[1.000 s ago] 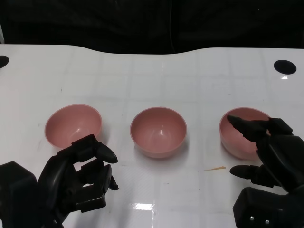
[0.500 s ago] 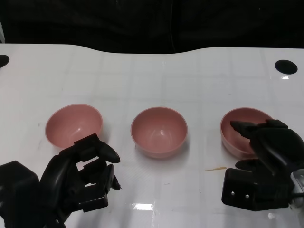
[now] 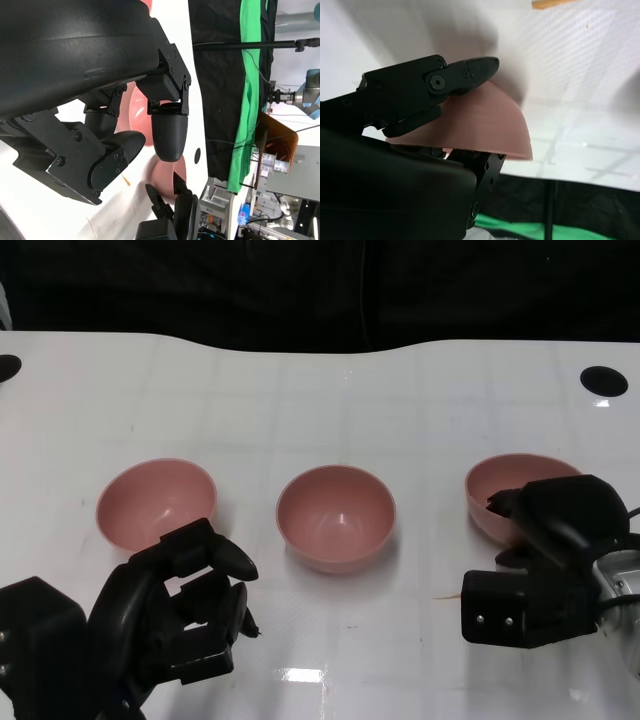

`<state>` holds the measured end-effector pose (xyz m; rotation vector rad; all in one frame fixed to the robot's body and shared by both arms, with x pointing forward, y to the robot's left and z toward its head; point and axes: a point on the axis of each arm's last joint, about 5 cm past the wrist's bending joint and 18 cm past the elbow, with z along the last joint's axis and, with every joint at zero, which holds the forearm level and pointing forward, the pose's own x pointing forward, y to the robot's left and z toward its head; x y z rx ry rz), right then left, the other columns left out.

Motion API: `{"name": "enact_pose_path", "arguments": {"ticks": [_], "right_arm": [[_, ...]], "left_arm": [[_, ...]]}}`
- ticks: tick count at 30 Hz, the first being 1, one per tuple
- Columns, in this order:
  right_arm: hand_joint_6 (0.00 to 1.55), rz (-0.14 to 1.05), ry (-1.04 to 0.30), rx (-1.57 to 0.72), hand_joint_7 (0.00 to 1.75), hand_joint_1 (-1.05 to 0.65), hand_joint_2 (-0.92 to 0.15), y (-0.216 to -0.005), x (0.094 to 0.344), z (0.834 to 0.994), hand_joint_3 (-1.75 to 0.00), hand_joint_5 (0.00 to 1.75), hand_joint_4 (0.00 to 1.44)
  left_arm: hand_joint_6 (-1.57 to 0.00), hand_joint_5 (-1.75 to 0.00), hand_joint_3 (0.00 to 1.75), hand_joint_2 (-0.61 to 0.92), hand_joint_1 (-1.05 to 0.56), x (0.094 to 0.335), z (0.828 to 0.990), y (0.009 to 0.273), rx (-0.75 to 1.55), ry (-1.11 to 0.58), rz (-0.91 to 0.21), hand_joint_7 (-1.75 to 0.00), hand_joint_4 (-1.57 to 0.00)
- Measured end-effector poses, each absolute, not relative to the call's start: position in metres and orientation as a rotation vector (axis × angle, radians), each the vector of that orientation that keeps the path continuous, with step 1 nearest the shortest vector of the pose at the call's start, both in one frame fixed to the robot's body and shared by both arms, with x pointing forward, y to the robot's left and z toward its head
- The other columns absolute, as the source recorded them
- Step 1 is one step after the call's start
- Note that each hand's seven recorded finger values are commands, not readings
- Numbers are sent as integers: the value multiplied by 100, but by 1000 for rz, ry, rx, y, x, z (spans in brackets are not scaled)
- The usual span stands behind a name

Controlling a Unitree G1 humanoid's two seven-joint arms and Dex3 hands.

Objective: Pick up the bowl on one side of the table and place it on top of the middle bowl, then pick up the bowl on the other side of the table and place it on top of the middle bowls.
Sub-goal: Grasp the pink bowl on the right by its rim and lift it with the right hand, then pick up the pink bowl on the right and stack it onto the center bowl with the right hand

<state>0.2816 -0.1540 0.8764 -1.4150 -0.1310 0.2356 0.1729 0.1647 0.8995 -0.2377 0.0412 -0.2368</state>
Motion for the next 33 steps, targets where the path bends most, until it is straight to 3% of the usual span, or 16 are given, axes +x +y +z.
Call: {"name": "enact_pose_path", "arguments": {"ticks": [2, 6, 9, 11, 20, 23, 27, 33], "right_arm": [[65, 219, -169, -1412, 165, -25, -92, -155, 282, 875, -10, 174, 89], [65, 189, -262, -1393, 174, -22, -90, -154, 282, 872, -17, 175, 88], [68, 165, -372, -1351, 175, -21, -55, -150, 283, 874, -93, 175, 90], [69, 140, -438, -1326, 175, -20, -48, -147, 286, 880, -107, 175, 91], [71, 132, -757, -1119, 175, -27, -48, -107, 287, 914, -111, 175, 94], [71, 157, -780, -1077, 175, -27, -50, -98, 285, 919, -113, 175, 94], [75, 215, -801, -1020, 175, -23, -41, -78, 280, 917, -119, 175, 97], [76, 267, -800, -993, 175, -24, -38, -58, 281, 916, -119, 175, 98]], "left_arm": [[-77, -170, 125, 44, -8, 173, 899, 164, -240, 45, -232, -139, -74], [-76, -172, 129, 42, -8, 173, 899, 163, -236, 48, -225, -142, -74], [-76, -171, 131, 41, -8, 173, 899, 162, -239, 47, -226, -142, -74], [-76, -171, 131, 40, -9, 173, 899, 162, -240, 46, -227, -141, -74], [-76, -170, 131, 39, -9, 173, 900, 162, -242, 46, -227, -140, -73], [-76, -171, 131, 39, -10, 173, 899, 162, -241, 47, -225, -140, -73], [-76, -169, 130, 41, -9, 173, 899, 162, -240, 45, -225, -139, -74], [-78, -169, 130, 40, -9, 173, 899, 162, -221, 46, -226, -139, -75]]}}
